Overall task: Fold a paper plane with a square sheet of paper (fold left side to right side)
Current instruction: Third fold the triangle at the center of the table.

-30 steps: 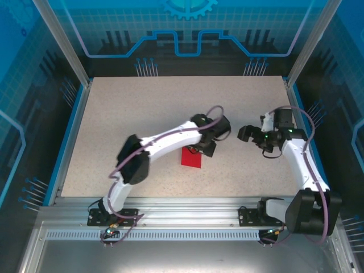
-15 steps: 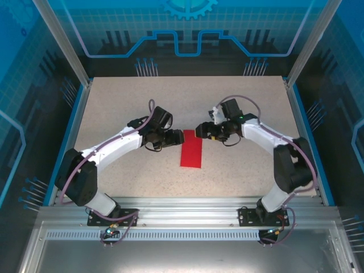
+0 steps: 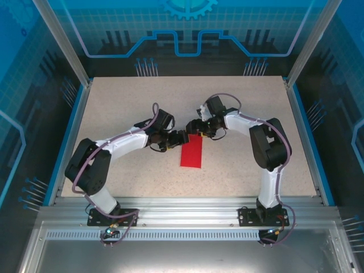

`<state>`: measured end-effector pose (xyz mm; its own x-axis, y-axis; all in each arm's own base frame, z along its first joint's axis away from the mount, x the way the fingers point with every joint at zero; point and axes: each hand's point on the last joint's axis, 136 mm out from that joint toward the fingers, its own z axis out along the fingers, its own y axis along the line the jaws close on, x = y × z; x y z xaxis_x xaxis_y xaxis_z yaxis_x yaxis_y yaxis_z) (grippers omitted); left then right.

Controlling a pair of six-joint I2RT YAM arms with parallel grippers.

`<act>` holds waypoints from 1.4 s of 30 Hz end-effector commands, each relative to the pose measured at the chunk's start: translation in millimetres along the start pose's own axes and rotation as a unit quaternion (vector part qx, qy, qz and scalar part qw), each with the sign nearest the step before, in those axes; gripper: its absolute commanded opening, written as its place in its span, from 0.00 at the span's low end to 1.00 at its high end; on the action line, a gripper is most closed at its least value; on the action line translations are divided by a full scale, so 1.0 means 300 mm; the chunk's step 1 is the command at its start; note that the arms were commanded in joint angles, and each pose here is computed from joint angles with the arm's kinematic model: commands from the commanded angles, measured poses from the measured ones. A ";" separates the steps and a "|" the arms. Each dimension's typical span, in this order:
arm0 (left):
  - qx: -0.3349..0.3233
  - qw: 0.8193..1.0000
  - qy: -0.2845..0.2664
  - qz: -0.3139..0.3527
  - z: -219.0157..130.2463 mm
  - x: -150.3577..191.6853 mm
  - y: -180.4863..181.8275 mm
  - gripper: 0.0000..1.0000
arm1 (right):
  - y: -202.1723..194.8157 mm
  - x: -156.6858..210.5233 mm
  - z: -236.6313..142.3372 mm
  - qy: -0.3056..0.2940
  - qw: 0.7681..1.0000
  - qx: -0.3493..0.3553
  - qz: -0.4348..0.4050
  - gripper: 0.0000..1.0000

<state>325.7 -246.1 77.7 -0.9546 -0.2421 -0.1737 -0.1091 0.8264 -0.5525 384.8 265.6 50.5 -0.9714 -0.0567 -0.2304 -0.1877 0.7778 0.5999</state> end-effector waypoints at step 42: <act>0.005 0.997 0.077 -0.004 0.194 0.048 -0.058 0.76 | 0.000 0.020 -0.068 -0.007 1.000 0.010 -0.026 0.81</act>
<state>327.5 -277.2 31.6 -0.9815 -0.1843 -0.0510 -0.1313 0.8433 -0.5212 383.1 258.1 59.6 -0.9581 -0.0823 -0.2742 -0.2315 0.7862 0.5730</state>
